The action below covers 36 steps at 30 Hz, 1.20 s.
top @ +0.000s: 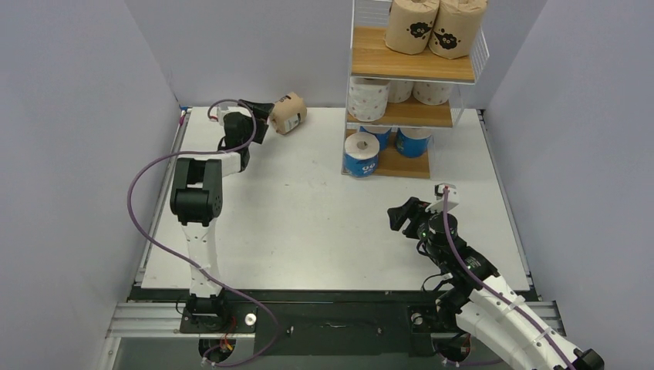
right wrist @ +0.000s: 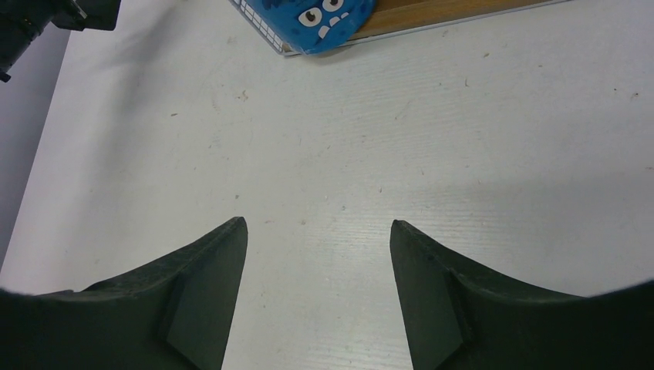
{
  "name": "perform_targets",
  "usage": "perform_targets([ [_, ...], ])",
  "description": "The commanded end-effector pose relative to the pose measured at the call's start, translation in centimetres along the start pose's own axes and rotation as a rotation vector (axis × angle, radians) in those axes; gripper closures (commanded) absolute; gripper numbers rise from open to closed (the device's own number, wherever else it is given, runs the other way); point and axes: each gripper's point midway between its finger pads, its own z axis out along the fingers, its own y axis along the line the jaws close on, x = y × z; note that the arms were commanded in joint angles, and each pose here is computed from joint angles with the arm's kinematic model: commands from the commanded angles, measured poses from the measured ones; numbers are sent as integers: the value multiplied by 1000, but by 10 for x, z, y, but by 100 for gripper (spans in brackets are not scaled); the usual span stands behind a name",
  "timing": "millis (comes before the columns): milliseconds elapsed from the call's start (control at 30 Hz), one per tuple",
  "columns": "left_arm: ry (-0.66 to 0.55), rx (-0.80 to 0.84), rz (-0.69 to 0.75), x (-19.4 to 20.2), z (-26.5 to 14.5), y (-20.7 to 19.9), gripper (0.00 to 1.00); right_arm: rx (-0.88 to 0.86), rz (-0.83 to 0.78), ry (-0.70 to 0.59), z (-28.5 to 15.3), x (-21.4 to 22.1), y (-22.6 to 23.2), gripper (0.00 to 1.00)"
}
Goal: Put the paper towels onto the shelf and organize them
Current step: Pick up the paper towel from the center of the board.
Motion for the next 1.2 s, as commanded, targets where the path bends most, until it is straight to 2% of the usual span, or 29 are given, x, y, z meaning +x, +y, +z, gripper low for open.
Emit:
perform_targets([
  [0,-25,124,-17,-10,20,-29,4,7,32,-44,0,-9,2,37],
  [167,-30,194,-24,-10,32,-32,3,25,48,-39,2,-3,-4,37],
  [633,12,227,-12,8,60,-32,1,72,33,-32,5,0,-12,37],
  [933,39,235,9,22,68,-24,23,99,28,-41,6,-4,-16,38],
  [1033,48,244,-2,24,68,-20,38,120,17,-46,4,-6,-20,38],
  [1167,49,280,-14,23,61,-27,52,125,14,-51,4,-7,-20,38],
])
